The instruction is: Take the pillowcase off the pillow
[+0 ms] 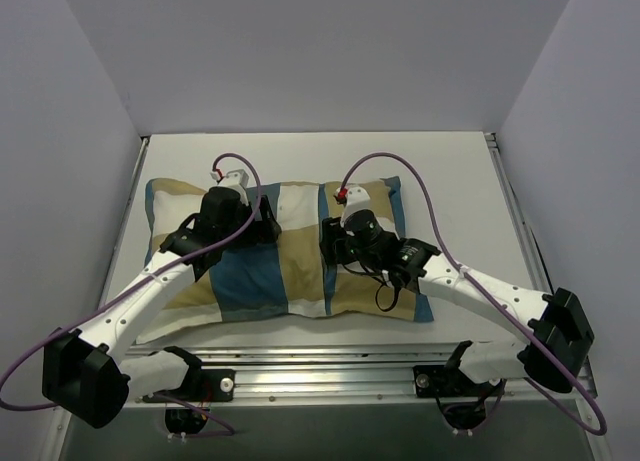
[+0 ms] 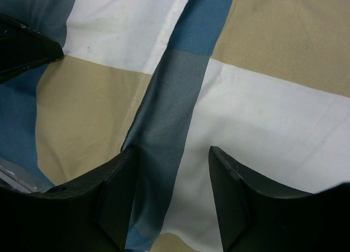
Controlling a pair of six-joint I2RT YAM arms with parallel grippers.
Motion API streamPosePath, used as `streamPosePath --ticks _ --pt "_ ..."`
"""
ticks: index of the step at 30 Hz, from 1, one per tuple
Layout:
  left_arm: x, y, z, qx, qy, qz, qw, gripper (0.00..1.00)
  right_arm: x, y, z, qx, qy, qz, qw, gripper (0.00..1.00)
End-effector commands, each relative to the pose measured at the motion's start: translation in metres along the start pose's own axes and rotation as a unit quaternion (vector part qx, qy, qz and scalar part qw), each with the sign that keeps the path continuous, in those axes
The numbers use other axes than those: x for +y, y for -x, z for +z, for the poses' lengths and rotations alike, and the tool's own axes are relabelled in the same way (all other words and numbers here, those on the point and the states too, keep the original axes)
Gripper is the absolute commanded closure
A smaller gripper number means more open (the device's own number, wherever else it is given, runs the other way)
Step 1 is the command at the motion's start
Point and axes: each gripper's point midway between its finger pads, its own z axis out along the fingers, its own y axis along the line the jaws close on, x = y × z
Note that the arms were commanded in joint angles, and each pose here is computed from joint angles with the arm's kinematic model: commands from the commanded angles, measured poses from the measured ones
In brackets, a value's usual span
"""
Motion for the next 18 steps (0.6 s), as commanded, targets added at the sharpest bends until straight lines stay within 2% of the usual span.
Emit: streamPosePath --ticks 1,4,6,9,10,12,18 --pt "0.014 -0.017 0.000 0.024 0.028 -0.003 0.999 0.06 0.006 0.013 0.006 -0.020 -0.006 0.005 1.000 0.50" --pt "0.016 -0.019 0.000 0.025 0.032 -0.004 0.999 0.06 0.006 0.007 0.011 -0.007 -0.011 -0.002 1.000 0.50" --pt "0.018 -0.020 0.001 0.023 0.036 -0.009 0.999 0.06 -0.001 0.002 0.016 0.000 -0.028 -0.004 1.000 0.54" --pt "0.023 -0.022 0.004 0.023 0.048 -0.012 0.999 0.06 -0.020 -0.012 0.023 0.011 -0.078 -0.001 0.997 0.72" --pt "0.027 -0.024 0.005 0.025 0.056 -0.014 0.998 0.06 -0.028 -0.020 0.023 0.024 -0.097 -0.004 0.995 0.86" --pt "0.036 -0.026 0.006 0.027 0.073 -0.023 0.997 0.06 -0.042 -0.022 0.021 0.020 -0.136 0.003 0.991 0.99" --pt "0.065 -0.042 0.011 0.045 0.121 -0.048 0.991 0.06 -0.093 -0.025 0.000 0.017 -0.236 0.037 0.971 1.00"
